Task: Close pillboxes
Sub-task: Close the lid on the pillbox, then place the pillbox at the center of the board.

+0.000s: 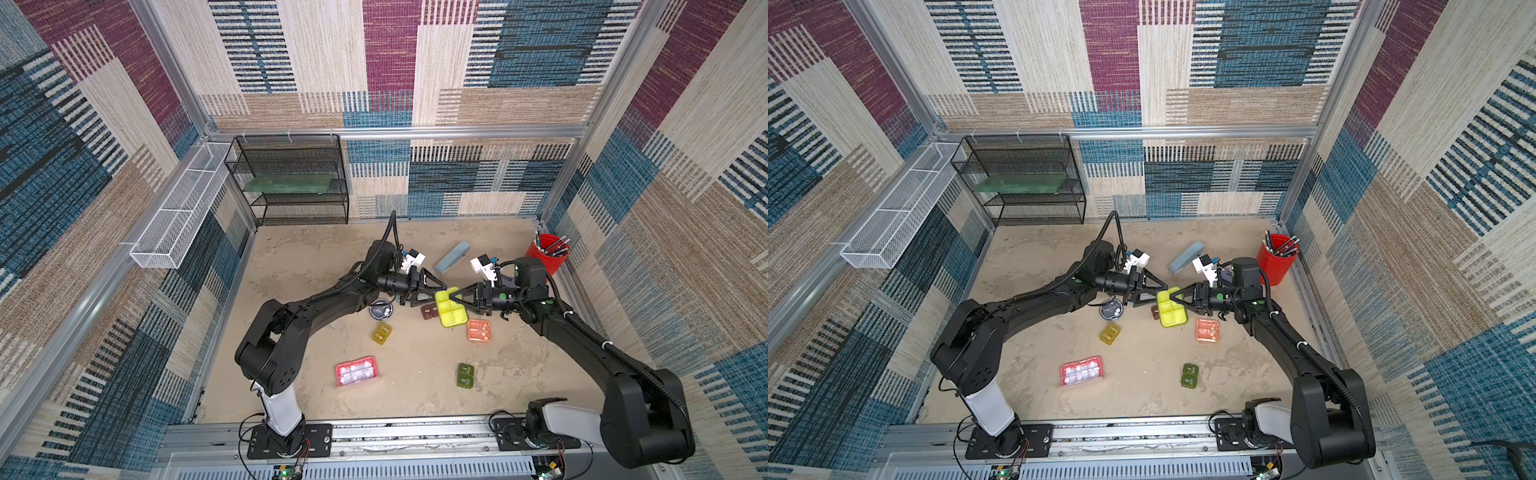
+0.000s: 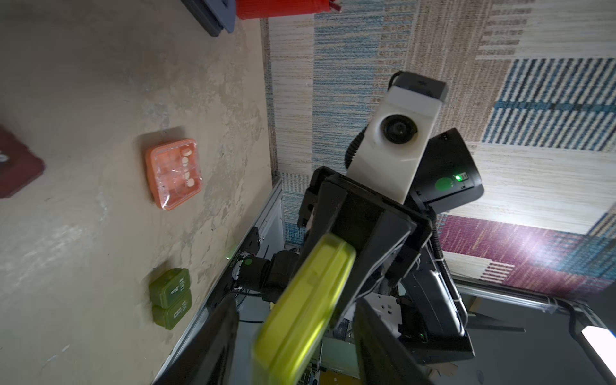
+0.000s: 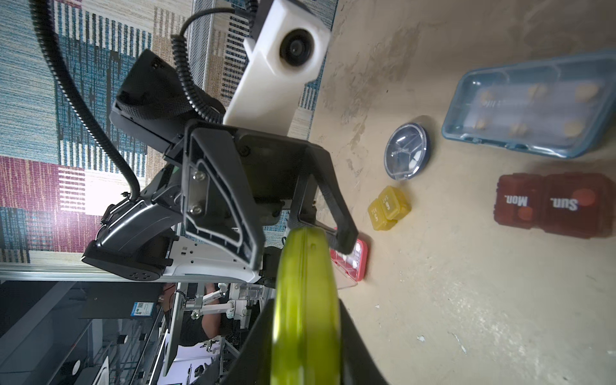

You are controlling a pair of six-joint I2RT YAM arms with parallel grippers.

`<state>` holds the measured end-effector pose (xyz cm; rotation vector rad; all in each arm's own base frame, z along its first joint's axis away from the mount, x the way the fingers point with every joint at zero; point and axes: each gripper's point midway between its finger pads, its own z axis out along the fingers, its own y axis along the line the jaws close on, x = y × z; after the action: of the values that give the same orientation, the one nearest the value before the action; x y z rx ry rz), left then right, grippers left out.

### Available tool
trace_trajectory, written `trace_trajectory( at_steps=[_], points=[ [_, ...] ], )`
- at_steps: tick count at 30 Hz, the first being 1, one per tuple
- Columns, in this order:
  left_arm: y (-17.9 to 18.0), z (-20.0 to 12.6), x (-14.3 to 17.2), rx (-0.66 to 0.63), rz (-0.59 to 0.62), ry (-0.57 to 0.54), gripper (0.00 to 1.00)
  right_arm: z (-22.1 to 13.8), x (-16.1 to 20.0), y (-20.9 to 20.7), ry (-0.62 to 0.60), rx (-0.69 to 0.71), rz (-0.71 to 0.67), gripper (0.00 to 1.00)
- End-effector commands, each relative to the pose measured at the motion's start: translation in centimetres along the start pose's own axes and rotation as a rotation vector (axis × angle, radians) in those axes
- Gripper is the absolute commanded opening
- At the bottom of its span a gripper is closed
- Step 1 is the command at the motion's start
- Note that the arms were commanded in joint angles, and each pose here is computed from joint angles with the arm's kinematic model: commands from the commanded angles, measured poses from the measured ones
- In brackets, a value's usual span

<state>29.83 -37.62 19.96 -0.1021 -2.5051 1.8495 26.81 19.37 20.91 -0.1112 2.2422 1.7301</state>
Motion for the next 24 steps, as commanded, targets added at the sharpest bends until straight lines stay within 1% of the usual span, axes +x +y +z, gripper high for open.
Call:
trace_trajectory(
  at_steps=[1, 3, 5, 10, 15, 24],
  points=[
    [4.3, -1.3, 0.8, -0.192, -0.043, -0.016, 0.60, -0.1, 0.5, -0.6, -0.002, 0.014, -0.007, 0.27],
    [5.4, -2.1, 1.1, -0.260, -0.051, -0.023, 0.60, -0.2, 0.9, -1.4, -0.003, 0.030, 0.003, 0.27],
    [5.8, -2.7, 1.4, -0.295, -0.048, -0.025, 0.60, -0.1, 1.5, -2.7, 0.003, 0.056, 0.020, 0.27],
    [5.9, -3.4, 2.2, -0.327, -0.019, -0.012, 0.60, 0.3, 2.0, -6.1, 0.024, 0.129, 0.050, 0.27],
    [5.8, -4.4, 3.2, -0.357, 0.002, -0.011, 0.61, 1.2, 2.3, -9.2, 0.055, 0.171, 0.085, 0.27],
    [6.2, -6.2, 4.9, -0.410, 0.023, -0.011, 0.61, 3.6, 3.0, -12.8, 0.124, 0.270, 0.121, 0.28]
  ],
)
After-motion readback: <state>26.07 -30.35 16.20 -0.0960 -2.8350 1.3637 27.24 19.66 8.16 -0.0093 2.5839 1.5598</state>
